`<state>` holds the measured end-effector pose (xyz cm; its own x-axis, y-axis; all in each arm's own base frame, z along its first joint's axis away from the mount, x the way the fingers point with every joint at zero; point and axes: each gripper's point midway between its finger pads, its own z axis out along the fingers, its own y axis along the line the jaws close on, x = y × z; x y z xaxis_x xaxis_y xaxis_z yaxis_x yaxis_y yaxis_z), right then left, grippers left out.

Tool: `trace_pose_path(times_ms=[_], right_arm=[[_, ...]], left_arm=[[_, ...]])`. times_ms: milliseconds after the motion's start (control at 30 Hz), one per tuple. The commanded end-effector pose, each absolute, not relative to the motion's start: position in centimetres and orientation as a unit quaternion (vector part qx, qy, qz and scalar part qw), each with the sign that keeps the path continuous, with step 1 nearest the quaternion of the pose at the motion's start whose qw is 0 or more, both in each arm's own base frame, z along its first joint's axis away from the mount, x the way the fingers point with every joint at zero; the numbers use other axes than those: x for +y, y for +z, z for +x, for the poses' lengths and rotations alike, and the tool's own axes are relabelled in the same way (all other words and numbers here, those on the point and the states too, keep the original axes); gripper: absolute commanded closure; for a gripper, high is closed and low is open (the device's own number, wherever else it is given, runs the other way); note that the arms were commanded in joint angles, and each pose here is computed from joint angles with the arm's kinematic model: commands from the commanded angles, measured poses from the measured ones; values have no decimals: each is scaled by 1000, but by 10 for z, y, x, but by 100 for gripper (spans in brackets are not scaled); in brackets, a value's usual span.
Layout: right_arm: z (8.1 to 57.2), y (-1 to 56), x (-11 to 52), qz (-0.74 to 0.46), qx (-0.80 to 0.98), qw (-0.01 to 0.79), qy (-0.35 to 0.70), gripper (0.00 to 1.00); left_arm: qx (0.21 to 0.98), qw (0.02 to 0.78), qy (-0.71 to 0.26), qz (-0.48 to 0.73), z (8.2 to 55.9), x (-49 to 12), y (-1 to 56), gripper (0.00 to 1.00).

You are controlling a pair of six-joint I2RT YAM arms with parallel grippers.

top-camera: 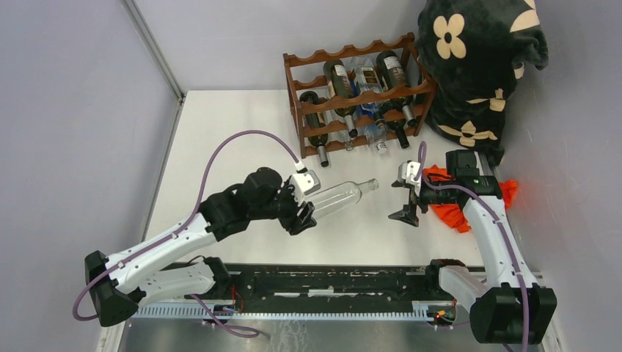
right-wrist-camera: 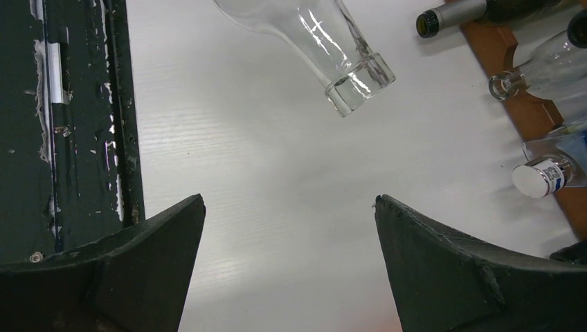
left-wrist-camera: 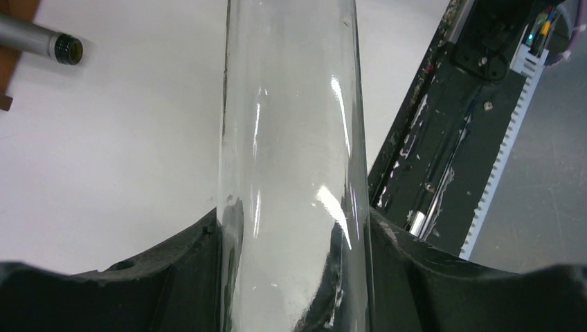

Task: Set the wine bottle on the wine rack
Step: Pick up the wine bottle from the center of the board.

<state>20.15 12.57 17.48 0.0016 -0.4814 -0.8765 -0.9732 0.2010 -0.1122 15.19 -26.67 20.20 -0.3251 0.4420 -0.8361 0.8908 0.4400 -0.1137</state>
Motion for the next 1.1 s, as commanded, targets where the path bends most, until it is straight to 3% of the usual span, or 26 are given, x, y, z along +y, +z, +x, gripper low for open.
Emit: trace_pose_path(times_ms=[0, 400, 867, 1067], right_arm=[[191, 172, 132, -587, 611, 436, 303, 2], [157, 157, 151, -664, 467, 484, 325, 2], [138, 137, 176, -684, 433, 430, 398, 2], [151, 119, 174, -682, 476, 415, 369, 2]], left_arm=[[711, 429, -296, 472, 154, -267, 222, 98], [701, 420, -268, 510, 159, -269, 200, 98], [699, 427, -281, 501, 162, -278, 191, 98], [695, 427, -283, 504, 164, -281, 188, 98]])
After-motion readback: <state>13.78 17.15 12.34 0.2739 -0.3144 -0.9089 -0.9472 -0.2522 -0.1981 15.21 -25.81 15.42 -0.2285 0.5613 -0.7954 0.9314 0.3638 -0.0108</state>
